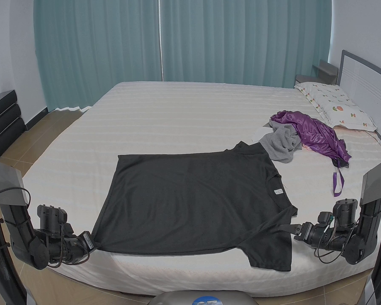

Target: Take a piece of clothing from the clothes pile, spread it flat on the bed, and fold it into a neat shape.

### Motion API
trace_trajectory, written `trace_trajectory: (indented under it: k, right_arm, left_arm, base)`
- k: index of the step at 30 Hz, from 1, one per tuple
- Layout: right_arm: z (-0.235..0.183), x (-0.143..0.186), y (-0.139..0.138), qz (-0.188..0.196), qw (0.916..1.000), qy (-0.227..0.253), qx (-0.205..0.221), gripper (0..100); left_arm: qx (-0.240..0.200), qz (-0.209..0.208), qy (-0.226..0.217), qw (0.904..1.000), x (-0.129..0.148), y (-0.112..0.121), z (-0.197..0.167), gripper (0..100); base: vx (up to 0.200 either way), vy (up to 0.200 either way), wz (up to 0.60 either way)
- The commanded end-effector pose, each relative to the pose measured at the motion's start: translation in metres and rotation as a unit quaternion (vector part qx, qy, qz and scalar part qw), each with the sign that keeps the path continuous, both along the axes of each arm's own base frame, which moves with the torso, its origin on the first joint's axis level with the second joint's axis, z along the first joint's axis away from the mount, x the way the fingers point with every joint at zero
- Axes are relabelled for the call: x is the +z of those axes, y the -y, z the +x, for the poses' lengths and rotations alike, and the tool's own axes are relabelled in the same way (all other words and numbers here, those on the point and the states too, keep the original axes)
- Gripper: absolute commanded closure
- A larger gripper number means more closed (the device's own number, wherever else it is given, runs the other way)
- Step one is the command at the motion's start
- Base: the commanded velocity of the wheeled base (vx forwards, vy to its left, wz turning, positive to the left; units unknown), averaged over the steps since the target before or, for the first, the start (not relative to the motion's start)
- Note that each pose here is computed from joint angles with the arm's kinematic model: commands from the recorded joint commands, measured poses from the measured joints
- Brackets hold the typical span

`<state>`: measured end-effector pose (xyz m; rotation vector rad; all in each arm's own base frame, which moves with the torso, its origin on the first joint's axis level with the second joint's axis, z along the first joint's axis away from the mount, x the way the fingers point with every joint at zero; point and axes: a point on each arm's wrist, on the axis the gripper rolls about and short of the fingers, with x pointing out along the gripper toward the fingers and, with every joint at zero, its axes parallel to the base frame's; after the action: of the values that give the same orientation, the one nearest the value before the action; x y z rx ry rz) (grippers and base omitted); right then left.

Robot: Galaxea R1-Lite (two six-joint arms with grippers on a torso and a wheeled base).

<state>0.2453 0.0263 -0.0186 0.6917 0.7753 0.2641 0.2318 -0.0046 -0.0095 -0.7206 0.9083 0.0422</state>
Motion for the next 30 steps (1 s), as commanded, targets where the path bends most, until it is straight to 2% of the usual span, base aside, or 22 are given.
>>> trace_trajectory:
  k: [1, 20, 21, 30]
  right_arm:
    - [0.0004, -0.0133, -0.0067, -0.001, 0.9998, -0.016, 0.011, 0]
    - [0.0074, -0.021, -0.0096, 0.0, 0.9998, -0.015, 0.012, 0]
    - [0.0071, -0.0218, -0.0095, -0.001, 0.9998, -0.017, 0.01, 100]
    - [-0.001, -0.0175, -0.0027, -0.012, 0.9998, -0.01, -0.011, 100]
  left_arm:
    - [0.0, 0.0, 0.001, 1.0, 0.0005, -0.0001, 0.0001, 100]
    - [-0.001, 0.0, 0.001, 1.0, 0.0003, 0.0003, -0.0003, 100]
    - [-0.001, 0.0, 0.001, 1.0, 0.0003, 0.0003, -0.0003, 100]
    - [-0.001, 0.0, 0.001, 1.0, 0.0006, 0.0003, -0.0007, 100]
  base:
    - [0.0, 0.0, 0.0]
    - [0.0, 0.0, 0.0]
    - [0.0, 0.0, 0.0]
    - [0.0, 0.0, 0.0]
